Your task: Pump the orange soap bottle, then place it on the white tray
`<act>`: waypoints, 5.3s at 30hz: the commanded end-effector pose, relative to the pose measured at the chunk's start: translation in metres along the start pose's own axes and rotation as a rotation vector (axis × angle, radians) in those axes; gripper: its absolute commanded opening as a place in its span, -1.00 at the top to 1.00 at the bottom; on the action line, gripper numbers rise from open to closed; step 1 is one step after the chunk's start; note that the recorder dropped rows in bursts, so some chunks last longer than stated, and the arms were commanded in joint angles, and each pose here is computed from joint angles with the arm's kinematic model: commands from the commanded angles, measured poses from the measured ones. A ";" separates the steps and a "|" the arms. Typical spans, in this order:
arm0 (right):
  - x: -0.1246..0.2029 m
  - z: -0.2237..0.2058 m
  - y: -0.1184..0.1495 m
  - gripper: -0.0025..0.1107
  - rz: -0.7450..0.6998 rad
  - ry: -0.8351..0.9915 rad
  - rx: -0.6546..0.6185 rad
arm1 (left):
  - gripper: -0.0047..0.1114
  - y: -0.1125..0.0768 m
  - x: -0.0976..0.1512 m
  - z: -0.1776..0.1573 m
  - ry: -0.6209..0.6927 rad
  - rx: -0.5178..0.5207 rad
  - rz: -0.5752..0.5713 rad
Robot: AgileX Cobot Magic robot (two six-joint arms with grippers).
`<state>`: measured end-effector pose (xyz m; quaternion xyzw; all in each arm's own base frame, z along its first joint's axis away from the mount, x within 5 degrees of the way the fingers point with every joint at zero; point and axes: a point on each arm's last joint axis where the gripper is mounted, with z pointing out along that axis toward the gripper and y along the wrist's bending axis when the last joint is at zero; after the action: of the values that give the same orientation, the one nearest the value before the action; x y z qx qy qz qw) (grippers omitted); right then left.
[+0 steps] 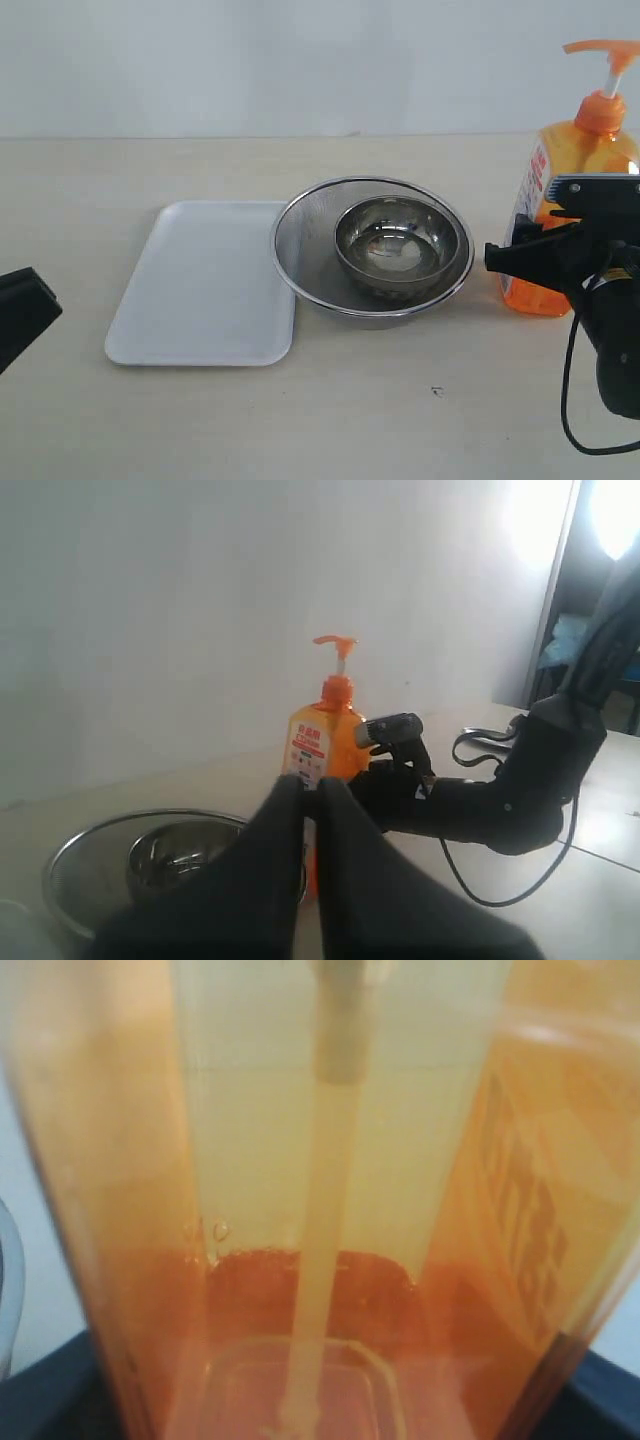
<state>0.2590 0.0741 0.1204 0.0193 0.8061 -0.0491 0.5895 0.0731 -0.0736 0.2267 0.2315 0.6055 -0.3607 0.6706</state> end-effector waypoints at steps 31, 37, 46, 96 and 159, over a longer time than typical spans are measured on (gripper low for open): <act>-0.004 -0.004 -0.001 0.96 -0.024 0.025 -0.012 | 0.84 0.034 0.009 -0.008 0.074 -0.395 -0.078; -0.009 -0.006 -0.002 0.96 -0.034 -0.007 -0.008 | 0.84 0.034 0.009 -0.008 0.074 -0.395 -0.078; -0.014 -0.006 -0.003 0.96 -0.001 -0.067 0.001 | 0.84 0.034 0.009 -0.008 0.074 -0.395 -0.078; -0.060 -0.024 -0.002 0.96 0.003 -0.332 -0.059 | 0.84 0.034 0.008 -0.008 0.064 -0.390 -0.090; -0.142 -0.060 0.224 0.96 0.037 -0.513 -0.741 | 0.84 0.037 0.012 -0.010 0.116 -0.432 -0.058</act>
<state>0.2631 0.3042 0.2507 -0.2150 0.6433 0.2343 0.6964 0.0955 -0.0460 0.2089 0.0920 0.7126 -0.2274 0.6573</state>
